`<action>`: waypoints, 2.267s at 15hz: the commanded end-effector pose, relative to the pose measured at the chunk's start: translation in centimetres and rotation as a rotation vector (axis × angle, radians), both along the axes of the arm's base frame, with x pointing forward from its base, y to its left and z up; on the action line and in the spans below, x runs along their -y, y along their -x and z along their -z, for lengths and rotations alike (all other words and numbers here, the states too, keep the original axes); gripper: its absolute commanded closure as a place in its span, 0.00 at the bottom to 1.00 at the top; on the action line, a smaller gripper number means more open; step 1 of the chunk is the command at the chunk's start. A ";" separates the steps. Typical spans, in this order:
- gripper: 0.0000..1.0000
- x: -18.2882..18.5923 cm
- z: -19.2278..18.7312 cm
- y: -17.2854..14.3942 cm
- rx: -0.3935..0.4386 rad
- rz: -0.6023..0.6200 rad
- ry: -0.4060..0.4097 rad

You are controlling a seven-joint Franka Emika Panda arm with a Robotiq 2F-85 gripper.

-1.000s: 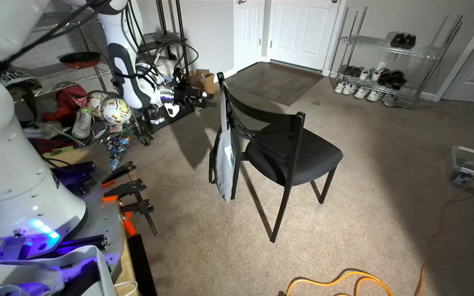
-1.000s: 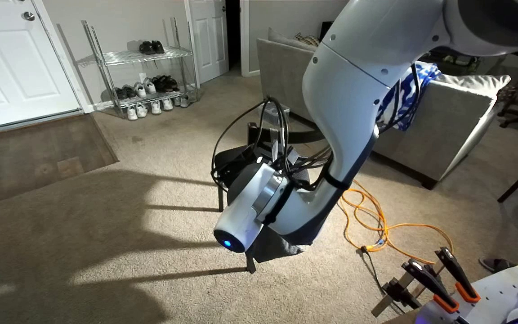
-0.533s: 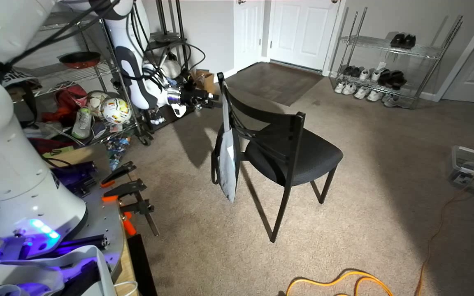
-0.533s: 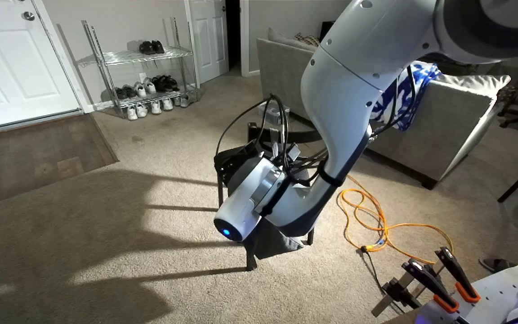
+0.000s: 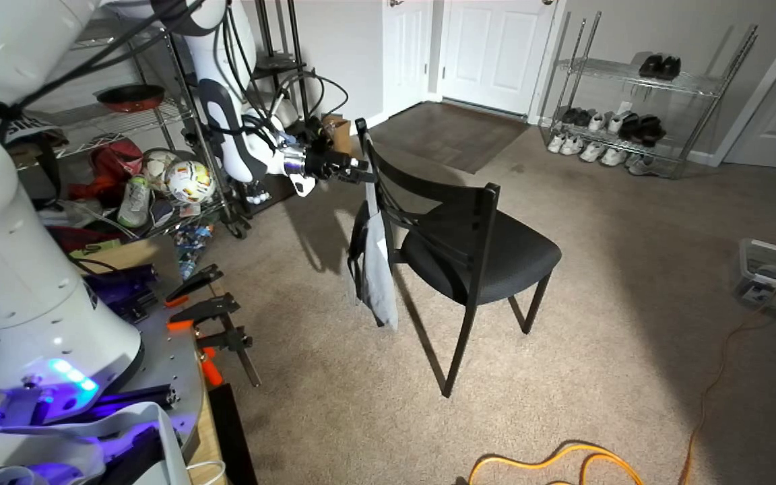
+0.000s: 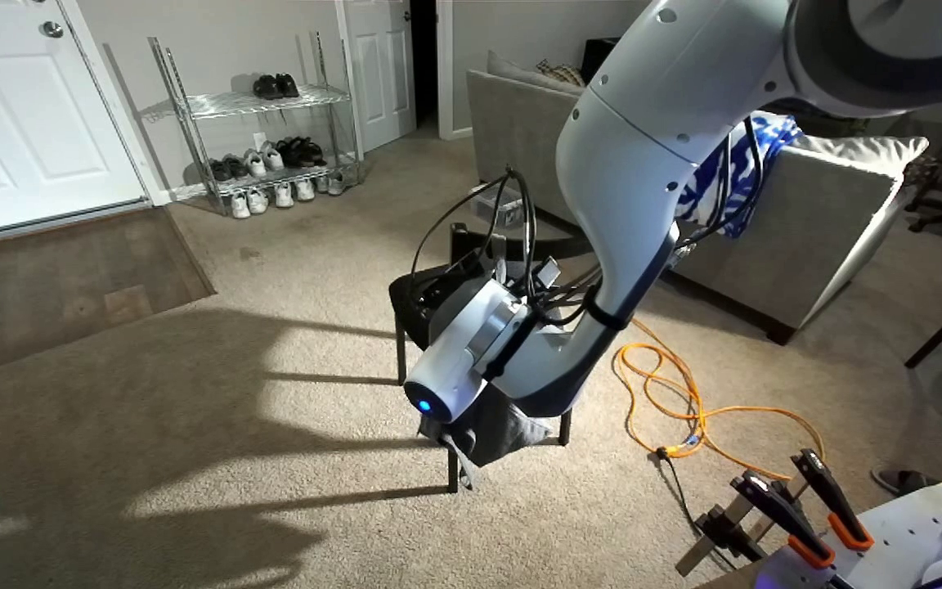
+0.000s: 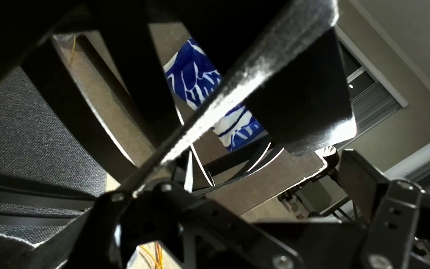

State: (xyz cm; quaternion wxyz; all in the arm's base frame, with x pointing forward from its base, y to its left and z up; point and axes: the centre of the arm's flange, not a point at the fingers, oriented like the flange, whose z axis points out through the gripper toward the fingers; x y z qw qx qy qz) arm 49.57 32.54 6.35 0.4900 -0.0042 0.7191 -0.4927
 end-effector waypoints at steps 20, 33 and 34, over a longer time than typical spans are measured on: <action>0.00 -9.1 -2.0 1.4 -0.072 -0.077 -0.195; 0.00 -4.2 -1.3 -1.3 -0.056 0.022 -0.154; 0.00 -4.0 -1.3 -1.3 -0.056 0.025 -0.152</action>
